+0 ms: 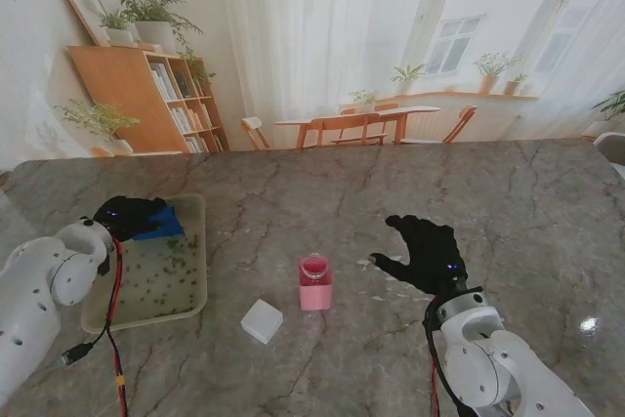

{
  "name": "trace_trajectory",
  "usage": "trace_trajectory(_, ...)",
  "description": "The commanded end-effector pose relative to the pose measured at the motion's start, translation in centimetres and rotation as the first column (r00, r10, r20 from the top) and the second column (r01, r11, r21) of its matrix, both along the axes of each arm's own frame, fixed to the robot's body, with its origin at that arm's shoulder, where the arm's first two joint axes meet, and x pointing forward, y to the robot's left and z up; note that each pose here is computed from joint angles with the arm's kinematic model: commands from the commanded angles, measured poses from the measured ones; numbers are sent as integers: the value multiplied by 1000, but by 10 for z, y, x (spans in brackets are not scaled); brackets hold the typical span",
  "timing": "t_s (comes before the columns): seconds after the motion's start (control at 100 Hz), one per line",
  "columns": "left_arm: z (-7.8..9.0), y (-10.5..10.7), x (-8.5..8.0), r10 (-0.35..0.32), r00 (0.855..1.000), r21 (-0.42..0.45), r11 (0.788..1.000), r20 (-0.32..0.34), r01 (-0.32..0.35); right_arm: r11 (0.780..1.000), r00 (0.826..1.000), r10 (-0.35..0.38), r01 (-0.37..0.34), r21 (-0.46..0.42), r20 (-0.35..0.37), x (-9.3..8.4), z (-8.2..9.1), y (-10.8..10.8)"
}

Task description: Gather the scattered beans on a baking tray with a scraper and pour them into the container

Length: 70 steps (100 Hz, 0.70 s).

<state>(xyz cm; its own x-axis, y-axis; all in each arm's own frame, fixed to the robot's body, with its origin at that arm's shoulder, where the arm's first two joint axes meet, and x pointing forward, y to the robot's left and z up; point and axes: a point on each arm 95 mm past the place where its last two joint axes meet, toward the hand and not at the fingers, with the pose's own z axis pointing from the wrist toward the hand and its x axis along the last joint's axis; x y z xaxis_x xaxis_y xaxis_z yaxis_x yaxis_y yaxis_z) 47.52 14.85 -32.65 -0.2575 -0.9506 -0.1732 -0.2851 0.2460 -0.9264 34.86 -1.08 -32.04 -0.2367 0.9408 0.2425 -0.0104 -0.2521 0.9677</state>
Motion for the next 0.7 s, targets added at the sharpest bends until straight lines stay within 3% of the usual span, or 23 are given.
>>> trace_trajectory(0.0, -16, 3, -10, -4, 999, 12, 1000, -52, 5, 1000, 1000, 7, -7, -2, -15, -1, -3, 0)
trace_trajectory(0.69, -26, 5, -28, -49, 978, -90, 995, -203, 31, 1000, 1000, 1, -1, -1, -11, -1, -3, -2)
